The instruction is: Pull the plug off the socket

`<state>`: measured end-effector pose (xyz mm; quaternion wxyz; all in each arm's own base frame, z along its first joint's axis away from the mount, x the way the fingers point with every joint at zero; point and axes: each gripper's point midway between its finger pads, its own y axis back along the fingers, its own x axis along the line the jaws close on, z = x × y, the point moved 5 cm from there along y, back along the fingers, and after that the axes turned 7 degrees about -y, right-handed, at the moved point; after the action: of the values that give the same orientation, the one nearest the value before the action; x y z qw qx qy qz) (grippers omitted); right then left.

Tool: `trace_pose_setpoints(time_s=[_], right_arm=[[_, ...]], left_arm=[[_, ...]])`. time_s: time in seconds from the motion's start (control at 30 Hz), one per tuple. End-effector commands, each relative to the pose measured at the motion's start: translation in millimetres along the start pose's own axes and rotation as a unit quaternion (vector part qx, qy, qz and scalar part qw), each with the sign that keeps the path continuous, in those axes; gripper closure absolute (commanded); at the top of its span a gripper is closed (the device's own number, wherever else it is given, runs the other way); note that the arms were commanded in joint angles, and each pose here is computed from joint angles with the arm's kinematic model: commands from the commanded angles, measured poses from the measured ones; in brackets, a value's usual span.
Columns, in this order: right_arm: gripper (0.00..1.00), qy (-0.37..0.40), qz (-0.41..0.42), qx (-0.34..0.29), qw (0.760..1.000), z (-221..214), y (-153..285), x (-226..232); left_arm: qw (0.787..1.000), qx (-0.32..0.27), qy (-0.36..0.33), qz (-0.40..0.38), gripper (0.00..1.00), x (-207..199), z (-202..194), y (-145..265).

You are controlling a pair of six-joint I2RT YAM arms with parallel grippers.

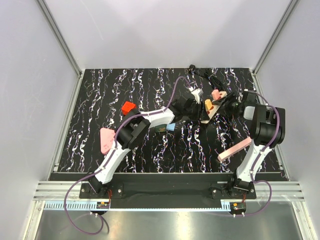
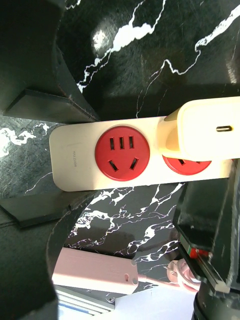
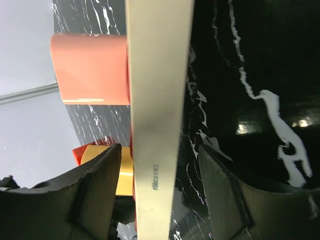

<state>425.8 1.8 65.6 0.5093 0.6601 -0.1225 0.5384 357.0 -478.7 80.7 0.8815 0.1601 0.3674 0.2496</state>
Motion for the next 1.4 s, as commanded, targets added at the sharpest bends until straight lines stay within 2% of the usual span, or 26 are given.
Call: trace_pose_setpoints(time_s=[0.0, 0.13, 0.27, 0.33, 0.37, 0.4, 0.43, 0.53, 0.8, 0.93, 1.2, 1.37], right_arm=[[0.33, 0.025, 0.008, -0.005, 1.0, 3.4, -9.7, 13.0], [0.39, 0.02, 0.001, -0.01, 1.0, 4.2, -16.3, 7.2], [0.55, 0.021, 0.002, -0.012, 1.0, 2.9, -18.2, 6.3], [0.66, 0.021, -0.001, -0.014, 1.0, 2.8, -17.7, 6.8], [0.73, 0.02, -0.002, -0.015, 1.0, 3.4, -17.4, 6.3], [0.78, 0.021, -0.001, -0.015, 1.0, 3.2, -17.7, 7.0], [0.88, 0.021, -0.001, -0.015, 1.0, 3.1, -17.4, 7.4], [1.0, 0.02, -0.003, -0.014, 1.0, 2.7, -17.6, 6.4], [1.0, 0.024, 0.003, -0.007, 1.0, 1.4, -18.2, 6.6], [1.0, 0.027, 0.009, -0.006, 1.0, 0.9, -17.5, 8.4], [1.0, 0.026, 0.014, -0.002, 1.0, 0.5, -18.8, 8.7], [1.0, 0.027, 0.017, -0.001, 0.999, 0.1, -18.4, 9.5]], left_arm=[[0.995, -0.07, -0.039, -0.062, 1.0, -56.4, 55.2, 25.0], [0.995, -0.065, -0.04, -0.066, 1.0, -61.5, 50.4, 23.9], [0.995, -0.056, -0.044, -0.065, 0.99, -61.6, 42.6, 22.0], [0.995, -0.056, -0.044, -0.066, 0.87, -61.7, 42.7, 24.4], [0.995, -0.057, -0.044, -0.066, 0.75, -61.4, 43.5, 25.4], [0.995, -0.056, -0.046, -0.068, 0.53, -60.7, 43.6, 27.0], [0.995, -0.06, -0.047, -0.069, 0.44, -62.5, 47.6, 31.0], [0.994, -0.072, -0.047, -0.07, 0.32, -60.5, 60.1, 41.4], [0.992, -0.112, -0.015, -0.058, 0.32, -36.8, 108.5, 56.2], [0.994, -0.097, -0.008, -0.053, 0.32, -24.5, 106.2, 34.9], [0.993, -0.098, 0.007, -0.063, 0.34, -19.0, 101.2, 16.1], [0.995, -0.093, -0.001, -0.042, 0.33, -16.2, 94.2, 6.5]])
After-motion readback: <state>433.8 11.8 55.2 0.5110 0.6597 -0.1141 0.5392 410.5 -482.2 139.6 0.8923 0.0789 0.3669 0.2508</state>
